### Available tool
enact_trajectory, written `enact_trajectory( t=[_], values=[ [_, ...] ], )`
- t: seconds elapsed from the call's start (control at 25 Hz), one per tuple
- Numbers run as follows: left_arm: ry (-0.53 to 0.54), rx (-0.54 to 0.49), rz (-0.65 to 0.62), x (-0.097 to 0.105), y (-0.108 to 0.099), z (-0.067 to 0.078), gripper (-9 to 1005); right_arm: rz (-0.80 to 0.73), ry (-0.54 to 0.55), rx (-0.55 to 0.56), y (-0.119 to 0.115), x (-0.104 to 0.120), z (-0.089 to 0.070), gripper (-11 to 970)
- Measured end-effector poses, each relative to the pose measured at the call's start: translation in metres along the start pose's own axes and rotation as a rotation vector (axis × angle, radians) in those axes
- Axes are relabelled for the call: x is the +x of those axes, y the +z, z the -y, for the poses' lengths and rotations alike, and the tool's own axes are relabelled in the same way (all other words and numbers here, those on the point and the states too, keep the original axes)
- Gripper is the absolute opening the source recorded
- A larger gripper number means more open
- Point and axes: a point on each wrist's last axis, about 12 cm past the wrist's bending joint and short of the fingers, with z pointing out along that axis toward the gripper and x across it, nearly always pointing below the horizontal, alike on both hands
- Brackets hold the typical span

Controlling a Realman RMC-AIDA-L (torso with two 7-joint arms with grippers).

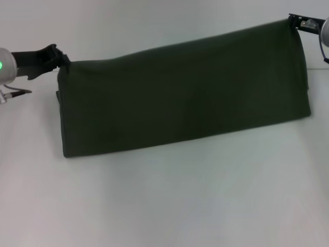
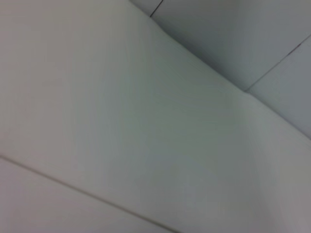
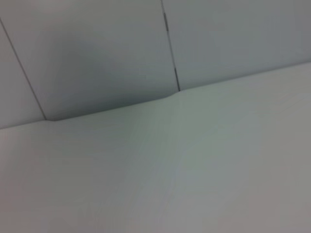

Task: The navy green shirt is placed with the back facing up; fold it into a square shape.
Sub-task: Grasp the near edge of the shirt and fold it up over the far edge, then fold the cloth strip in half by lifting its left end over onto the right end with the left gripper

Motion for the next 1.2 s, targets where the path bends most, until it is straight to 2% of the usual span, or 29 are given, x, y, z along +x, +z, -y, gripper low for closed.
enact_trajectory(
  t=[0.2, 0.32, 0.44, 0.48, 0.56, 0.64, 0.76, 0.92, 1.04, 1.2],
  values=[
    [-0.02, -0.019, 0.046, 0.002, 0.013, 0.007, 134, 0.024, -0.029, 0.034, 0.001, -0.023, 0.009, 116],
    [-0.029, -0.019, 0.054, 0.008, 0.016, 0.009, 227, 0.006, -0.032, 0.002, -0.001, -0.03, 0.01, 162],
    [-0.057, -0.006, 0.044, 0.013, 0.012, 0.004, 320, -0.037, 0.007, -0.067, -0.01, -0.031, 0.017, 208],
    [-0.068, 0.007, 0.038, 0.015, 0.009, 0.002, 369, -0.052, 0.023, -0.088, -0.014, -0.029, 0.02, 288],
    [-0.094, 0.054, 0.026, 0.021, 0.002, -0.003, 468, -0.093, 0.093, -0.171, -0.027, -0.021, 0.026, 447],
    [-0.132, 0.141, 0.007, 0.031, -0.007, -0.008, 567, -0.134, 0.169, -0.263, -0.041, -0.008, 0.033, 541],
    [-0.218, 0.293, -0.029, 0.048, -0.026, -0.017, 653, -0.188, 0.304, -0.44, -0.067, 0.018, 0.046, 683],
    [-0.339, 0.408, -0.114, 0.074, -0.047, -0.034, 768, -0.218, 0.466, -0.629, -0.1, 0.056, 0.067, 730],
    [-0.415, 0.435, -0.177, 0.092, -0.055, -0.044, 814, -0.21, 0.547, -0.683, -0.118, 0.074, 0.08, 752],
    [-0.484, 0.401, -0.186, 0.108, -0.058, -0.058, 848, -0.19, 0.614, -0.693, -0.131, 0.09, 0.093, 746]
  ],
)
